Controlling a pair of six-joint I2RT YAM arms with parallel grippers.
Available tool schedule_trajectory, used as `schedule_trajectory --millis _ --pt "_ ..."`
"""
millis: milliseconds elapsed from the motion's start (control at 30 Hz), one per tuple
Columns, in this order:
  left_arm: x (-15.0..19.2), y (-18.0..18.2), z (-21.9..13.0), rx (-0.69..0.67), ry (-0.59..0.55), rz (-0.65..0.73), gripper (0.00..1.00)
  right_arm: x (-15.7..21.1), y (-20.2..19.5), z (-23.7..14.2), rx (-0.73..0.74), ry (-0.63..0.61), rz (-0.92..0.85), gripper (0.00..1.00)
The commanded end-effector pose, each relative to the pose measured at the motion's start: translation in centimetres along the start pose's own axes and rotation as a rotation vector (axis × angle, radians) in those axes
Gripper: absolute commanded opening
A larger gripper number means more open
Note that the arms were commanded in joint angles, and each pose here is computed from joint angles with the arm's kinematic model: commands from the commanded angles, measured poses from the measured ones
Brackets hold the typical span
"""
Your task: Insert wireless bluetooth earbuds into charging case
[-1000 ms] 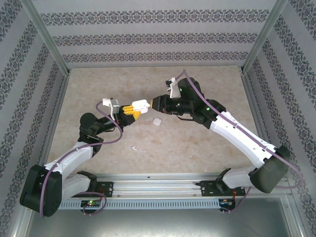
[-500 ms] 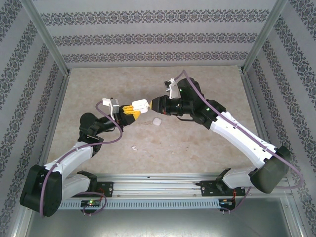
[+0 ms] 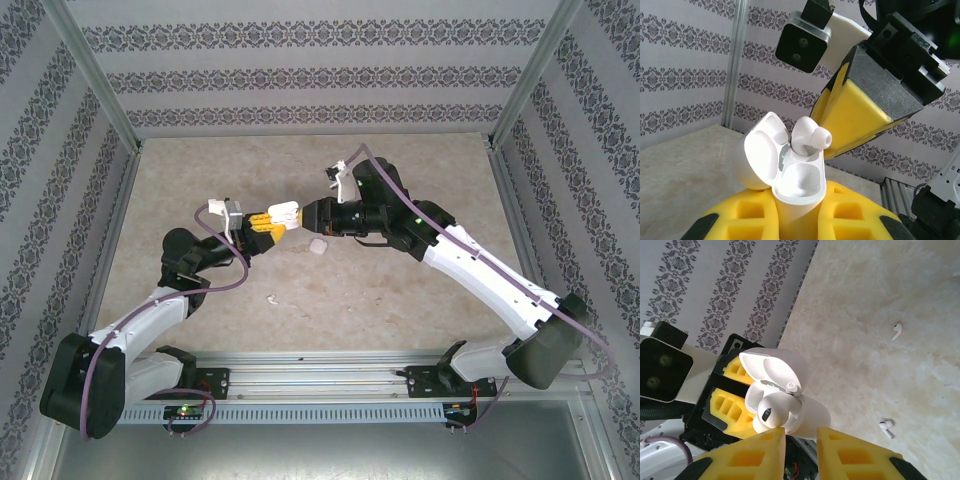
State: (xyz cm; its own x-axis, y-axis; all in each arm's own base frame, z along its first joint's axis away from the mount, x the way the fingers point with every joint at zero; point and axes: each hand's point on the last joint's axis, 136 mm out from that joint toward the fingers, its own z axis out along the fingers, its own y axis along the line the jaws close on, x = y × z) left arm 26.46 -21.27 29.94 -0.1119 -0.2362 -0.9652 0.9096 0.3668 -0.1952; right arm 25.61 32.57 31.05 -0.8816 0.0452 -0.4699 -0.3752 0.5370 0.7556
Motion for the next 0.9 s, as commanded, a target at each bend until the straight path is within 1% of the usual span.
schedule_trajectory --millis 0,267,433,667,867 --pt "-0.9 -1.0 0.5 0.049 -0.008 0.047 0.0 0.0 0.9 0.0 -0.005 0.013 -0.034 0.24" --pt "-0.9 -1.2 0.6 0.052 -0.005 0.048 0.0 0.6 -0.1 0.3 0.035 0.041 -0.005 0.24" --pt "-0.7 -1.3 0.7 0.054 -0.001 0.044 0.0 0.5 -2.0 0.1 0.114 0.018 0.073 0.25" --pt "0.1 -1.4 0.8 0.058 0.015 0.036 0.0 0.2 -1.4 0.0 0.09 0.007 0.08 0.29" --pt "0.8 -1.6 1.1 0.066 0.032 0.036 0.0 0.5 -2.0 -0.1 0.103 0.01 0.096 0.32"
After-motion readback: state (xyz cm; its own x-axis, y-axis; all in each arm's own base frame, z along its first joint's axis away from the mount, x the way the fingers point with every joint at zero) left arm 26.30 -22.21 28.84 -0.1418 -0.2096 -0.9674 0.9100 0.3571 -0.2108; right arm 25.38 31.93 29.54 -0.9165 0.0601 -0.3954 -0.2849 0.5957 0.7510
